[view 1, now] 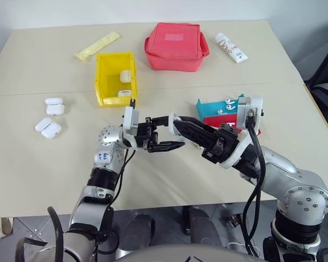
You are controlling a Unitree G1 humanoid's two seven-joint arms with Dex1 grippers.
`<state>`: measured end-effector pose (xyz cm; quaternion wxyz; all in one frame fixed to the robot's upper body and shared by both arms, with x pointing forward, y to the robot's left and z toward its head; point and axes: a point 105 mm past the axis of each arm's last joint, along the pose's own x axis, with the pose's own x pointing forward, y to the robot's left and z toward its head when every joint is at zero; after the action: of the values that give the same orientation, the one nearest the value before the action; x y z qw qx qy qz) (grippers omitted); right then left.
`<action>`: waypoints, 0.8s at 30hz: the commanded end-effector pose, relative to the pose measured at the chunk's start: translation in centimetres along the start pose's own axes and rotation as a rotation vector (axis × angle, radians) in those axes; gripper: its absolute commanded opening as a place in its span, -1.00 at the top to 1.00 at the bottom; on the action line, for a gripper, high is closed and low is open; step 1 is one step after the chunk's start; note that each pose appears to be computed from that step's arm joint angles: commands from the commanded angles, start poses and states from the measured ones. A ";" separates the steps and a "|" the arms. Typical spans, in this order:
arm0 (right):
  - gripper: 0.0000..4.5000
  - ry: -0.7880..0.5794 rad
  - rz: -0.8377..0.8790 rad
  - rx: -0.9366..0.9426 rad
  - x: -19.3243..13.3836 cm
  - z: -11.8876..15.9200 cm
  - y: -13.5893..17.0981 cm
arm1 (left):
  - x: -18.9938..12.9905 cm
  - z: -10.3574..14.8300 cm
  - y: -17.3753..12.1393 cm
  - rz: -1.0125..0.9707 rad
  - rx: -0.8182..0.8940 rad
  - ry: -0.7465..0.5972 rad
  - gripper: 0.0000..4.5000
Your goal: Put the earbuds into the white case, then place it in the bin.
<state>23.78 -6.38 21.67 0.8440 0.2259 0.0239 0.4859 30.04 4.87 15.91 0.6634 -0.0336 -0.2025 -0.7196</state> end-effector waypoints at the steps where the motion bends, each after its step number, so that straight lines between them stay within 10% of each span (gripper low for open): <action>1: 0.79 -0.024 0.025 -0.008 -0.2 0.2 0.8 | 0.8 1.7 0.3 -0.037 0.060 -0.016 -0.21; 24: 0.79 0.066 -0.007 -0.055 -1.6 -2.8 -1.7 | 0.6 2.8 0.2 -0.071 0.092 -0.040 -0.21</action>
<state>23.10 -6.91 19.81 0.8369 0.2005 0.0071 0.5093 29.66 5.20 16.20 0.6475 -0.0244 -0.1960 -0.7360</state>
